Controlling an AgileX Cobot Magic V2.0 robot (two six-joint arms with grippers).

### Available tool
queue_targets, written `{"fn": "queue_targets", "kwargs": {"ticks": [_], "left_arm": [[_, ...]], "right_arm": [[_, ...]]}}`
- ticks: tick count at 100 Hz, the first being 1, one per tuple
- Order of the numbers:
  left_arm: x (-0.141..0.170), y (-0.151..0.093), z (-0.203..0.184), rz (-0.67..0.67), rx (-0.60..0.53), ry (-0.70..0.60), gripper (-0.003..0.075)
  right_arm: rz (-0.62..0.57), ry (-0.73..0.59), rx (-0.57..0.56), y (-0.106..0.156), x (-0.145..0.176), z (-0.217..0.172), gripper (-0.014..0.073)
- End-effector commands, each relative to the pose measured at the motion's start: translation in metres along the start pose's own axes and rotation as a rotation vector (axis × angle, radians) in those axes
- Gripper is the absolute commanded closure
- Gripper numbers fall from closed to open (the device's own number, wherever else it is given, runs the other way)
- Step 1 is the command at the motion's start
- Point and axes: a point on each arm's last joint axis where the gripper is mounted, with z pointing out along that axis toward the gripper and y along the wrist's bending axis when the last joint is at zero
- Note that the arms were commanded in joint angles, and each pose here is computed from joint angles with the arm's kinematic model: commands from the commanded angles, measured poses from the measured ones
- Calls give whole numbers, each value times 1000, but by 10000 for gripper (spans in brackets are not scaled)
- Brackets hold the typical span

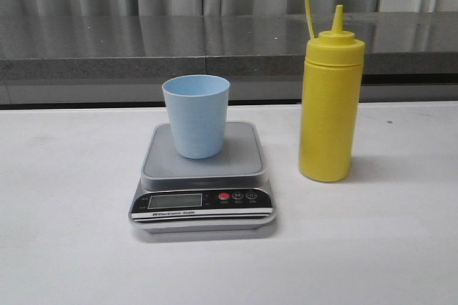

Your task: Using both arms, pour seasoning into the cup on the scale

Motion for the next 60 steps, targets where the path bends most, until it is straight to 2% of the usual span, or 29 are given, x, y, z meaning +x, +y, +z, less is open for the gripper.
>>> {"fn": "queue_targets", "kwargs": {"ticks": [1,17,26,60], "left_arm": [[-16,0,-1,-12,-8,-102,738],[-16,0,-1,-12,-8,-102,738],[-16,0,-1,-12,-8,-102,738],[-16,0,-1,-12,-8,-102,738]], "right_arm": [[-10,-78,26,-3,-14,-2,225],[-10,-73,24,-3,-14,-2,566],[-10,-78,25,-3,-14,-2,720],[-10,-74,24,-3,-14,-2,715]]}}
